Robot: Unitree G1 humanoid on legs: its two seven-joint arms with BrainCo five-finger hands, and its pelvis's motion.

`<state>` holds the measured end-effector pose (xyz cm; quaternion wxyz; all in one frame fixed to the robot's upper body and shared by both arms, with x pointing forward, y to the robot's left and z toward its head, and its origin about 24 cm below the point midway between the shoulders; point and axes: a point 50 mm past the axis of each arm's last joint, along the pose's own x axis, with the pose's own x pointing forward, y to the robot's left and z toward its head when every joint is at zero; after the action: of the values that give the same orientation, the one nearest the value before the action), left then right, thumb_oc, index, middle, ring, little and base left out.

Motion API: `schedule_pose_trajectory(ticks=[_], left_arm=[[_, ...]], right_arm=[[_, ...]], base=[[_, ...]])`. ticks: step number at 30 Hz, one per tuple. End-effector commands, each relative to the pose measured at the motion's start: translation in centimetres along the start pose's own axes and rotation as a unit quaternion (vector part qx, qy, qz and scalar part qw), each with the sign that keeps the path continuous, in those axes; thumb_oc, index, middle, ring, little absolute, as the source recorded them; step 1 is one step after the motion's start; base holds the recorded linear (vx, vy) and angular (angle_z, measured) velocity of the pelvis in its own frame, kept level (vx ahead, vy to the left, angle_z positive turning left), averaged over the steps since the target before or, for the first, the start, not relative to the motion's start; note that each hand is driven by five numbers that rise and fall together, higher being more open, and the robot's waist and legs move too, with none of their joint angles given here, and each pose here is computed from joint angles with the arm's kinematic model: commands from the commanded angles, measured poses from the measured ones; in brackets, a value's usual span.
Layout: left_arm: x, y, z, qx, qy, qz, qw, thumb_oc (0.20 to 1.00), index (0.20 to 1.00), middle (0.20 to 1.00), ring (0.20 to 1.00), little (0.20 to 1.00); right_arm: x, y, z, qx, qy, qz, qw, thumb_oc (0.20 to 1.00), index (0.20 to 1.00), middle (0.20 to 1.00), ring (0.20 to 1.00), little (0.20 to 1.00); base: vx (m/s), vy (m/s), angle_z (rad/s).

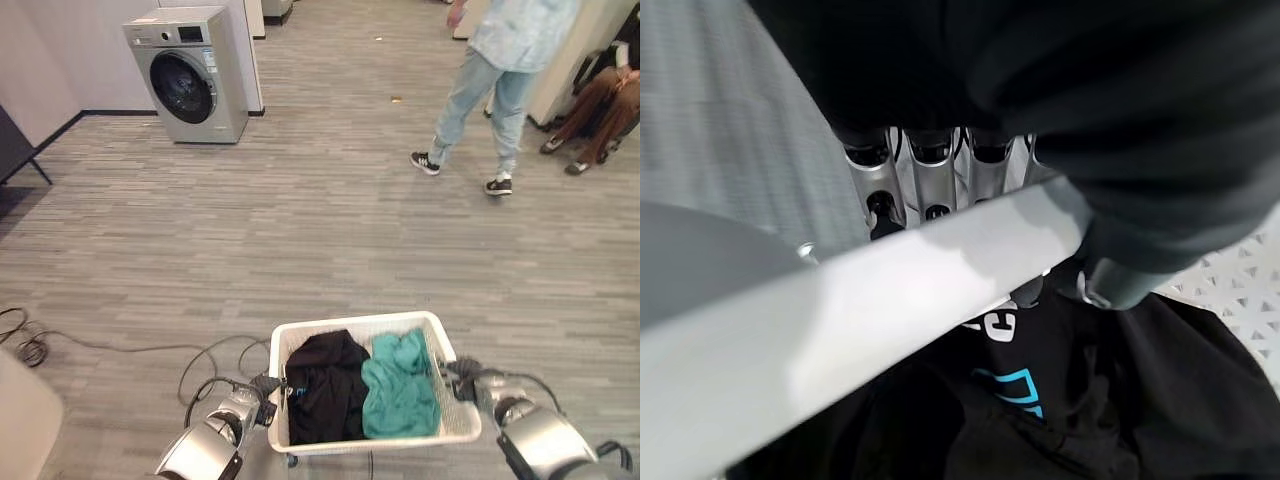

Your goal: Grab the laundry basket,head to the washer,open it,put in the laundry and shut it.

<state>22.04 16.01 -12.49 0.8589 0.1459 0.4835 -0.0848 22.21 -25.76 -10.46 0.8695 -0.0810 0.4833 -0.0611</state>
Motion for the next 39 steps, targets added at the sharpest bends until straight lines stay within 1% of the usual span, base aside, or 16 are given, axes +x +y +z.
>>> schedule_pose_trajectory(ticks=[1,2,6,10,11,13,15,16,19,22,23,29,35,36,39], left_arm=[[-0.1,1.5,-0.4,-0.048,0.016,-0.005,0.999,0.200,0.200,0.200,0.200,0.200],[-0.2,1.8,-0.9,-0.070,0.023,-0.002,0.997,0.200,0.200,0.200,0.200,0.200],[-0.2,2.4,-0.3,-0.072,0.014,0.006,0.997,0.200,0.200,0.200,0.200,0.200],[-0.2,2.3,0.9,-0.062,0.002,0.001,0.998,0.200,0.200,0.200,0.200,0.200],[-0.2,2.2,1.2,-0.060,-0.002,-0.002,0.998,0.200,0.200,0.200,0.200,0.200],[-0.2,2.6,1.5,-0.077,-0.009,0.003,0.997,0.200,0.200,0.200,0.200,0.200],[-0.3,3.1,1.7,-0.095,-0.013,0.010,0.995,0.200,0.200,0.200,0.200,0.200],[-0.3,3.2,1.1,-0.110,-0.003,0.010,0.994,0.200,0.200,0.200,0.200,0.200],[-0.3,3.0,0.6,-0.118,0.003,0.009,0.993,0.200,0.200,0.200,0.200,0.200],[-0.2,2.2,-0.9,-0.118,0.024,-0.002,0.993,0.200,0.200,0.200,0.200,0.200],[-0.2,1.9,-0.4,-0.126,0.020,-0.003,0.992,0.200,0.200,0.200,0.200,0.200],[-0.1,1.8,0.7,-0.116,0.009,-0.002,0.993,0.200,0.200,0.200,0.200,0.200],[-0.2,2.0,-0.4,-0.123,0.009,0.001,0.992,0.200,0.200,0.200,0.200,0.200],[-0.3,2.3,-1.3,-0.123,0.019,0.005,0.992,0.200,0.200,0.200,0.200,0.200],[-0.3,2.6,-1.3,-0.116,0.016,0.009,0.993,0.200,0.200,0.200,0.200,0.200]], right_arm=[[0.0,5.3,-1.2,0.058,-0.001,0.112,0.992,0.200,0.200,0.200,0.200,0.200],[0.0,5.4,-1.4,0.069,0.000,0.109,0.992,0.200,0.200,0.200,0.200,0.200],[0.0,6.0,-1.1,0.080,-0.005,0.116,0.990,0.200,0.200,0.200,0.200,0.200],[0.1,5.0,-1.5,0.090,0.008,0.102,0.991,0.200,0.200,0.200,0.200,0.200],[0.1,4.4,-1.0,0.110,0.002,0.088,0.990,0.200,0.200,0.200,0.200,0.200],[0.1,4.1,-0.7,0.144,-0.001,0.086,0.986,0.200,0.200,0.200,0.200,0.200],[0.1,4.0,-1.0,0.149,0.006,0.086,0.985,0.200,0.200,0.200,0.200,0.200],[0.1,4.0,-1.7,0.138,0.020,0.086,0.987,0.200,0.200,0.200,0.200,0.200],[0.1,3.5,-2.0,0.126,0.024,0.081,0.988,0.200,0.200,0.200,0.200,0.200],[0.0,1.9,-2.1,0.114,0.027,0.064,0.991,0.200,0.200,0.200,0.200,0.200],[0.0,1.4,-1.8,0.115,0.026,0.050,0.992,0.200,0.200,0.200,0.200,0.200],[0.0,1.3,-1.9,0.100,0.033,0.043,0.993,0.200,0.200,0.200,0.200,0.200],[0.0,2.0,-2.1,0.080,0.020,0.058,0.995,0.200,0.200,0.200,0.200,0.200],[0.0,2.4,-2.5,0.074,0.025,0.065,0.995,0.200,0.200,0.200,0.200,0.200],[0.0,2.5,-2.9,0.065,0.031,0.067,0.995,0.200,0.200,0.200,0.200,0.200]], base=[[0.50,0.272,-0.66],[0.57,0.295,-0.43],[0.52,0.191,-0.10],[0.65,-0.034,0.63],[0.47,-0.060,1.06],[0.66,-0.089,1.16],[0.66,-0.161,0.69],[0.56,-0.184,0.10],[0.43,-0.159,0.12],[0.53,-0.404,0.26],[0.51,-0.590,0.32],[0.39,-0.124,0.02],[0.53,0.124,-0.68],[0.68,0.049,-0.49],[0.55,0.079,-0.44]])
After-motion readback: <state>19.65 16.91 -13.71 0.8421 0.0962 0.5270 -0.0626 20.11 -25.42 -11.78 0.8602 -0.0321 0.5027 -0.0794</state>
